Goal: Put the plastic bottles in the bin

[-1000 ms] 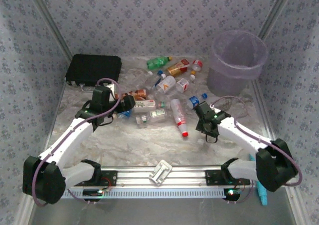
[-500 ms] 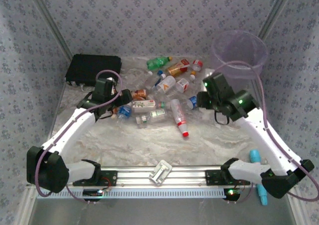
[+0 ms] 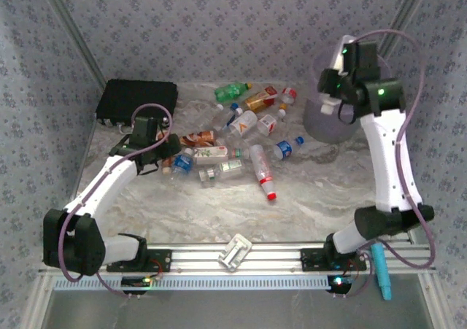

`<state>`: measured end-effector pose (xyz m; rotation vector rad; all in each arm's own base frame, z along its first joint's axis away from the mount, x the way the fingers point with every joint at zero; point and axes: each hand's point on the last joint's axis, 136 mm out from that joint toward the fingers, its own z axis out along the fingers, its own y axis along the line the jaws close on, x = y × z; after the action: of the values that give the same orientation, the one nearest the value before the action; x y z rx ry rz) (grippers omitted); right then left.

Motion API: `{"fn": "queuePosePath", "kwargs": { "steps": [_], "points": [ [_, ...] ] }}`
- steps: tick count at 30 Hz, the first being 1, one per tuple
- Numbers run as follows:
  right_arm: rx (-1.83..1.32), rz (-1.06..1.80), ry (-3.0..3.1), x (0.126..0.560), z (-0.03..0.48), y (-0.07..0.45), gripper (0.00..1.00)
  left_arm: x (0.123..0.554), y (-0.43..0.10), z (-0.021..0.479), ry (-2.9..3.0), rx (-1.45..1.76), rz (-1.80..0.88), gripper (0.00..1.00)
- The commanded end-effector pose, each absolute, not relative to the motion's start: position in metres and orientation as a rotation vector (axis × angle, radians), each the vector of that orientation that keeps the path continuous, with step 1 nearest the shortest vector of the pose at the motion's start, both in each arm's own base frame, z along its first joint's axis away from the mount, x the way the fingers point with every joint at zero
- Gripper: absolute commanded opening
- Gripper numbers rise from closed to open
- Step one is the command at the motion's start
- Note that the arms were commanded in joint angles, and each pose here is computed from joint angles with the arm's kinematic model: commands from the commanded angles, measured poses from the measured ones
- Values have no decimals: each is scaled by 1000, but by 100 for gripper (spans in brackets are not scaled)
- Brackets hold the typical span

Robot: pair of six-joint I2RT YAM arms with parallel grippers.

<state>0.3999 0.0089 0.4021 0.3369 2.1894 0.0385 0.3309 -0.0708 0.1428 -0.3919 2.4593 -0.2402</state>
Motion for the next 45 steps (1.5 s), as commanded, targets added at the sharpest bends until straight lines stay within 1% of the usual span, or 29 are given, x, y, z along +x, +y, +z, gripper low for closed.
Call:
{"fn": "queuePosePath", "kwargs": {
  "steps": [1,4,8,12,16,20,26,31,35,38,42,45],
  "points": [
    [393,88,2202,431,398,-13,30,315,-76,140,2488,-353,-290,93],
    [466,88,2190,460,392,-37,30,303,-73,139,2500,-347,-277,92],
    [545,96,2191,495,374,-63,30,293,-71,142,2485,-347,-292,88],
    [568,77,2248,512,346,-75,29,286,-75,140,2492,-326,-316,85],
    [569,50,2320,516,318,-80,27,282,-75,137,2512,-315,-308,85],
    [556,49,2399,506,297,-77,26,283,-77,139,2506,-315,-316,85],
    [532,42,2562,473,273,-72,25,284,-78,143,2513,-318,-319,85],
    [510,24,2662,445,267,-66,25,285,-79,151,2515,-312,-321,85],
    [494,-28,2728,417,269,-62,25,284,-79,155,2519,-309,-320,85],
    [479,-60,2710,401,282,-56,25,283,-82,153,2538,-303,-338,85],
    [451,-61,2644,396,308,-49,25,283,-85,149,2556,-271,-346,86],
    [445,-88,2625,407,311,-55,24,286,-84,145,2574,-239,-318,86]
  ]
}}
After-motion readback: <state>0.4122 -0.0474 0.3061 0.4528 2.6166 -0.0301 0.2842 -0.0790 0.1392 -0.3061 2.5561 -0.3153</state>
